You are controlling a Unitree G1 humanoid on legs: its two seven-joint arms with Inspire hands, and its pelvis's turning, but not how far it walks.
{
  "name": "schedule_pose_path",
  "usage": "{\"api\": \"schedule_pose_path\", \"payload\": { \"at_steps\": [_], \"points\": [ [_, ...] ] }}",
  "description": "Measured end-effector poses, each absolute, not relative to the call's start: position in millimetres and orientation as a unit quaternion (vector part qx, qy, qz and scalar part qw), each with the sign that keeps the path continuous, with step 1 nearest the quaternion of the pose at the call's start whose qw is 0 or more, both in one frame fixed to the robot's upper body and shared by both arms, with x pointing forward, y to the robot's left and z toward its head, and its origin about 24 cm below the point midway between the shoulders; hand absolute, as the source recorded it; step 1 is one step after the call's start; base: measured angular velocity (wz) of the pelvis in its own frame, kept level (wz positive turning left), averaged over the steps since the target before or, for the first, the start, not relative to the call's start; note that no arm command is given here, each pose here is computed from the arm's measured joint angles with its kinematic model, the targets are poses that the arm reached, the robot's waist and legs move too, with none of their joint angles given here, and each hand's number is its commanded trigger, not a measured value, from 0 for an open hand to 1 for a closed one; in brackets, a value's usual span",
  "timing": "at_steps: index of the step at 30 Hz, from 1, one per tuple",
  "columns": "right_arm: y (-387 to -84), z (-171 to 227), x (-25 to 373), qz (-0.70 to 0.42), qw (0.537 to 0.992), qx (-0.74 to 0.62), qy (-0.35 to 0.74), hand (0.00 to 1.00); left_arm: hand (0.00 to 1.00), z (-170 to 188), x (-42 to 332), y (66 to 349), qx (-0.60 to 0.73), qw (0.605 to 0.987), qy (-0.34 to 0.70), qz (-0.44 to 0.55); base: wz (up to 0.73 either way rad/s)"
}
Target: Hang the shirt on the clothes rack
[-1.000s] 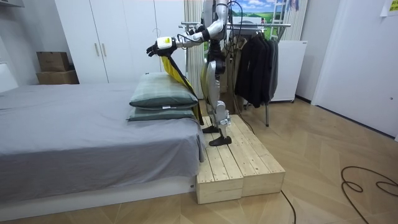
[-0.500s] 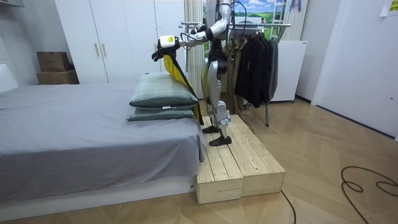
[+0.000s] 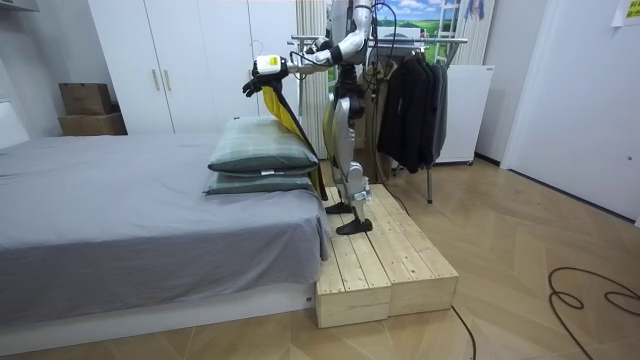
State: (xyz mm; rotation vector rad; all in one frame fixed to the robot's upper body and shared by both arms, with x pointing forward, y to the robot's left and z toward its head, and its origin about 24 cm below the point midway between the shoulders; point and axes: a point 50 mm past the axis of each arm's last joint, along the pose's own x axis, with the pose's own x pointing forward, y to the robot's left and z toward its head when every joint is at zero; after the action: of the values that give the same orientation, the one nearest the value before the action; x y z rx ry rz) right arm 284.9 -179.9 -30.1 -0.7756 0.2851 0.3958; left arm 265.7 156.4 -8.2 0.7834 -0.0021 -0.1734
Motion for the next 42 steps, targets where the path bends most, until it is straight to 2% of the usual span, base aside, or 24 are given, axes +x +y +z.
{"api": "schedule_pose_path", "payload": {
  "at_steps": [35, 37, 42],
  "points": [
    [-194.9, -47.0, 275.7, 0.18, 0.895, -0.364, 0.185, 0.0, 1.0, -3.8, 269.7, 158.2, 0.389, 0.917, -0.012, -0.085, 0.01],
    [-195.7, -48.4, 274.9, 0.18, 0.894, -0.364, 0.188, 1.0, 1.0, -3.7, 269.7, 158.6, 0.39, 0.917, -0.012, -0.085, 0.0],
    [-197.3, -50.6, 273.5, 0.178, 0.893, -0.364, 0.195, 1.0, 1.0, -3.8, 269.7, 158.6, 0.39, 0.917, -0.012, -0.085, 0.0]
  ]
}}
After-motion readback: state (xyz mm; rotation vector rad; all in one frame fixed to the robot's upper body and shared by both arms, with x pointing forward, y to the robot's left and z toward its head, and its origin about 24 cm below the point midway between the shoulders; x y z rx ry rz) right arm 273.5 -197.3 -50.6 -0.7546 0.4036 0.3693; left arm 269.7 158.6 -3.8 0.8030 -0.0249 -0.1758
